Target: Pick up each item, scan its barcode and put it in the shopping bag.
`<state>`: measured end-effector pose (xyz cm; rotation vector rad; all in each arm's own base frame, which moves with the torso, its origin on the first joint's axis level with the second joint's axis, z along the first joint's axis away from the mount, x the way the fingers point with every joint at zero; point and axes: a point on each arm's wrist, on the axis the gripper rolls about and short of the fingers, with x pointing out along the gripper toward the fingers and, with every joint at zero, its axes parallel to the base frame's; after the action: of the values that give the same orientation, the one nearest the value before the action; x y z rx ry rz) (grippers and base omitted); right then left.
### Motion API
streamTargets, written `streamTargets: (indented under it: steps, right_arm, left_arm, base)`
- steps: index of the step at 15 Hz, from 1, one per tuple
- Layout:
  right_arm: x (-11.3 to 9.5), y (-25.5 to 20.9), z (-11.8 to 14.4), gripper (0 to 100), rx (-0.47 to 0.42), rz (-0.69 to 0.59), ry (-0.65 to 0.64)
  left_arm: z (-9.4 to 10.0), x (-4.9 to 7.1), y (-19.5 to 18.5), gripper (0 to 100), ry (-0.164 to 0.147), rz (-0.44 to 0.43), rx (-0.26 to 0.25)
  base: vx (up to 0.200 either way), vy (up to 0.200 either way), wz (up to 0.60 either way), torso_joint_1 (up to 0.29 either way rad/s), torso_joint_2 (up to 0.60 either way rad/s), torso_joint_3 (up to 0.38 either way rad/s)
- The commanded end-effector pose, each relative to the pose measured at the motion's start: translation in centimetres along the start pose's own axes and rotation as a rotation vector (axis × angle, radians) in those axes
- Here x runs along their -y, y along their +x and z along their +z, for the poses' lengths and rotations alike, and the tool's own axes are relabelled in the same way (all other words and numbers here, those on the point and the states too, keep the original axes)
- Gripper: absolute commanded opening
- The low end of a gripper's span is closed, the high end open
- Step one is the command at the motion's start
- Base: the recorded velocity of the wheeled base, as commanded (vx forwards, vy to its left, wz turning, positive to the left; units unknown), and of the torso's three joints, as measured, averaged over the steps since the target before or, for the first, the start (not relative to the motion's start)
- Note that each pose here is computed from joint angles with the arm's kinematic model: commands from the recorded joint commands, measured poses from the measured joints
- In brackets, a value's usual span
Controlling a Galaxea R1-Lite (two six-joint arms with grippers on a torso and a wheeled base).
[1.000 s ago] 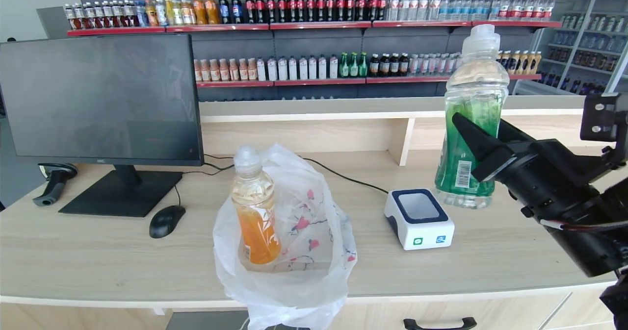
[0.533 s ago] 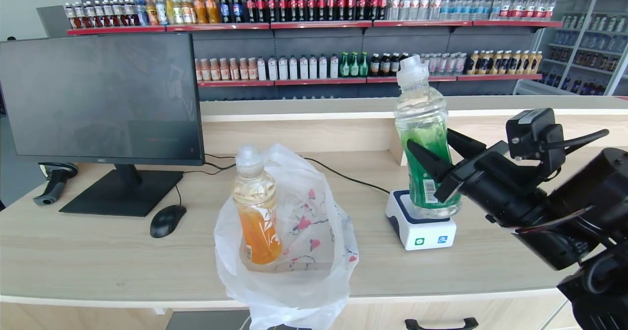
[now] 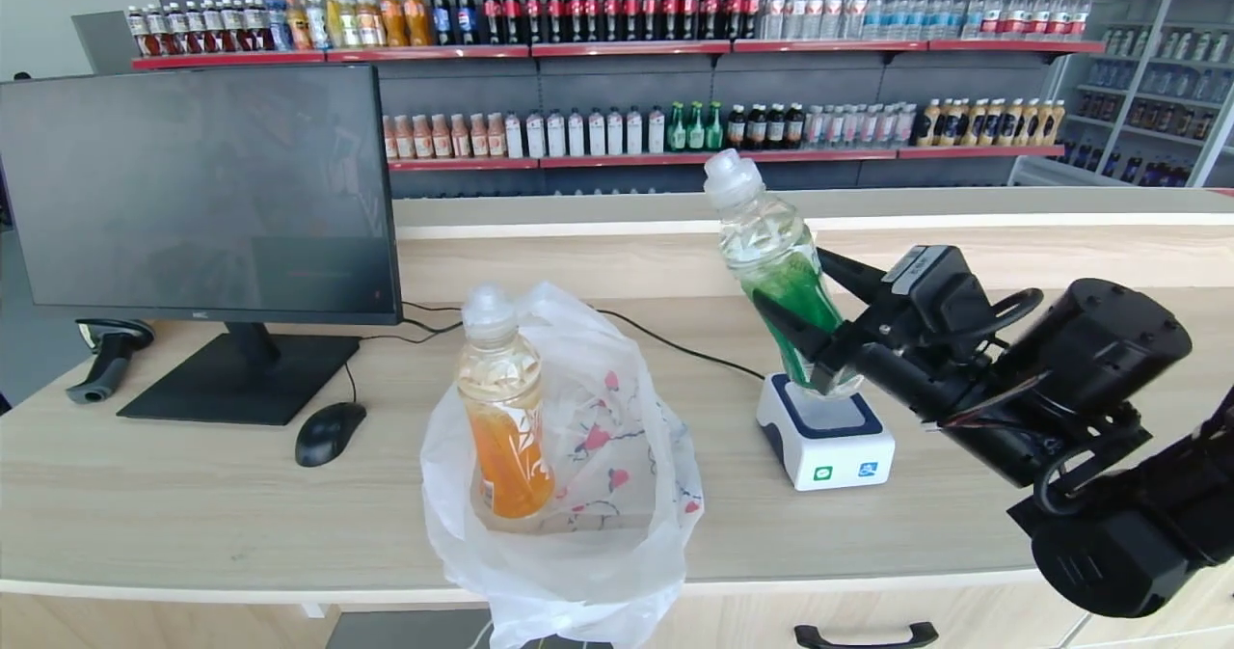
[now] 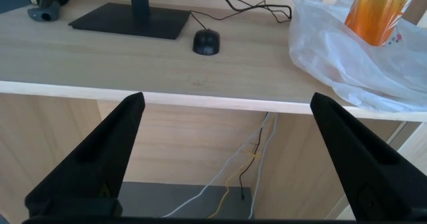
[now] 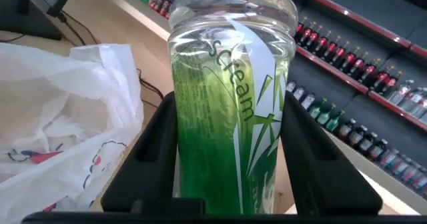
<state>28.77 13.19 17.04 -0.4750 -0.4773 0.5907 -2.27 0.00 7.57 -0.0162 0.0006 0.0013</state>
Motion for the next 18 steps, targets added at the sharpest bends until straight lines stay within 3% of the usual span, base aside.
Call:
streamTargets:
  steps: [1,3,5,10,18]
  right_arm:
    - [0.2,1.4,-1.3,0,0.021,0.021,-0.061]
    - [0.5,1.5,-2.0,0,0.065,0.097,-0.178]
    - [1.4,1.5,-2.1,0,0.084,0.100,-0.214]
    - [2.1,1.1,-5.2,0,0.172,0.295,-0.311]
    - [3.7,0.7,-6.3,0,0.189,0.312,-0.356]
  left_arm:
    - [0.0,0.0,0.0,100,-0.001,0.000,0.001]
    - [0.0,0.0,0.0,100,-0.001,0.000,0.001]
    - [0.0,0.0,0.0,100,-0.001,0.000,0.001]
    - [0.0,0.0,0.0,100,0.001,0.000,0.001]
    - [0.0,0.0,0.0,100,0.001,0.000,0.001]
  base:
    - [0.000,0.000,0.00,0.000,0.00,0.000]
    - [0.000,0.000,0.00,0.000,0.00,0.000]
    - [0.000,0.000,0.00,0.000,0.00,0.000]
    - [0.000,0.000,0.00,0.000,0.00,0.000]
    - [0.000,0.000,0.00,0.000,0.00,0.000]
